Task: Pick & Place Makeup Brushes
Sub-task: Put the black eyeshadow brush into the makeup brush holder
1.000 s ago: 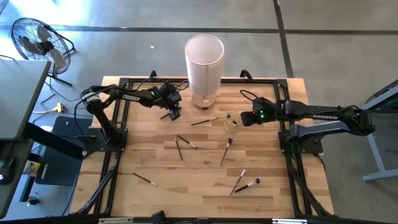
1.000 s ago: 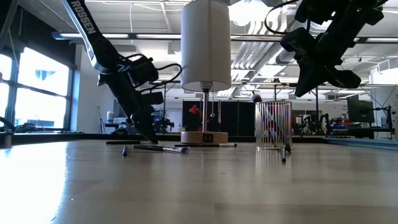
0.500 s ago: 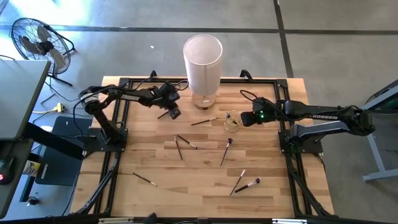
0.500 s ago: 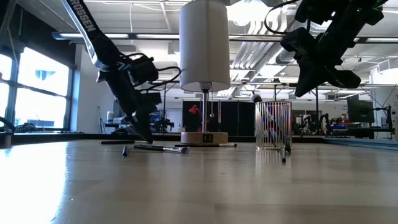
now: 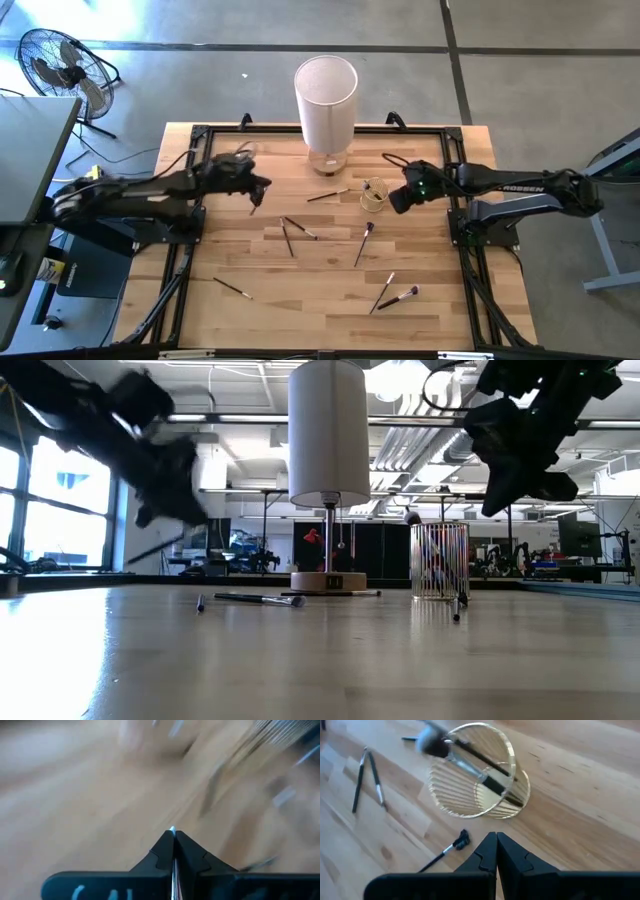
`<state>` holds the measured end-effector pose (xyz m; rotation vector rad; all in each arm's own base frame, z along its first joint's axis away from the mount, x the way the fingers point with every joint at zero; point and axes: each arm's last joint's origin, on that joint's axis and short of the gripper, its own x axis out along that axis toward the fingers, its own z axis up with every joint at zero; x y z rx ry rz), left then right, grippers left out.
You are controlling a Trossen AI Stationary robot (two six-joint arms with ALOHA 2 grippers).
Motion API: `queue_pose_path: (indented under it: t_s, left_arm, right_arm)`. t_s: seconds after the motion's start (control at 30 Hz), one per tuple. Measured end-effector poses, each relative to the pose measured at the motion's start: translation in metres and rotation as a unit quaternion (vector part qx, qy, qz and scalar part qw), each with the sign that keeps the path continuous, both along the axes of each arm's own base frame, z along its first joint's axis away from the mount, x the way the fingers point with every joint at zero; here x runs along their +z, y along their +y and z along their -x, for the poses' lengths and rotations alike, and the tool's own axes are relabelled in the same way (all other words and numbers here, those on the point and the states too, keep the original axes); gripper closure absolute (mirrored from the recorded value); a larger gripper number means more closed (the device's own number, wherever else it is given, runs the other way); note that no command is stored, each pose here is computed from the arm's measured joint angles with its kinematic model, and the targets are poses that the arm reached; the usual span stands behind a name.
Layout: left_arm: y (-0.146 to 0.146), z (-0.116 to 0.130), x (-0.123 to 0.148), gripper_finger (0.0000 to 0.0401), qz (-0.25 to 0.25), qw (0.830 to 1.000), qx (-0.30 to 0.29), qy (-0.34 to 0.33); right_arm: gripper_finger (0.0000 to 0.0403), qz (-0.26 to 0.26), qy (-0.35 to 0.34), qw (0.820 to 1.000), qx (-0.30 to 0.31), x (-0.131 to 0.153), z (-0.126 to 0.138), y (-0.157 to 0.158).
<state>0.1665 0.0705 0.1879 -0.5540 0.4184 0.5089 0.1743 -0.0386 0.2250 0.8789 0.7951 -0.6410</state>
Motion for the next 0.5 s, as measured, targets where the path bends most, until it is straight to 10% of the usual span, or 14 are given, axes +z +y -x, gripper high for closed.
queue_pose_path:
  t_s: [0.27,0.5]
  left_arm:
    - [-0.029,0.0,0.066,0.0401,-0.118,0.962,0.051,-0.242]
    - [-0.039,-0.033,0.113,0.0401,-0.192,0.939,0.012,-0.286]
  right_arm:
    - [0.0402,0.134,-0.103,0.983,0.075,0.027,-0.002,0.013]
    - [0.0397,0.299,-0.258,0.903,0.171,0.058,-0.033,0.02]
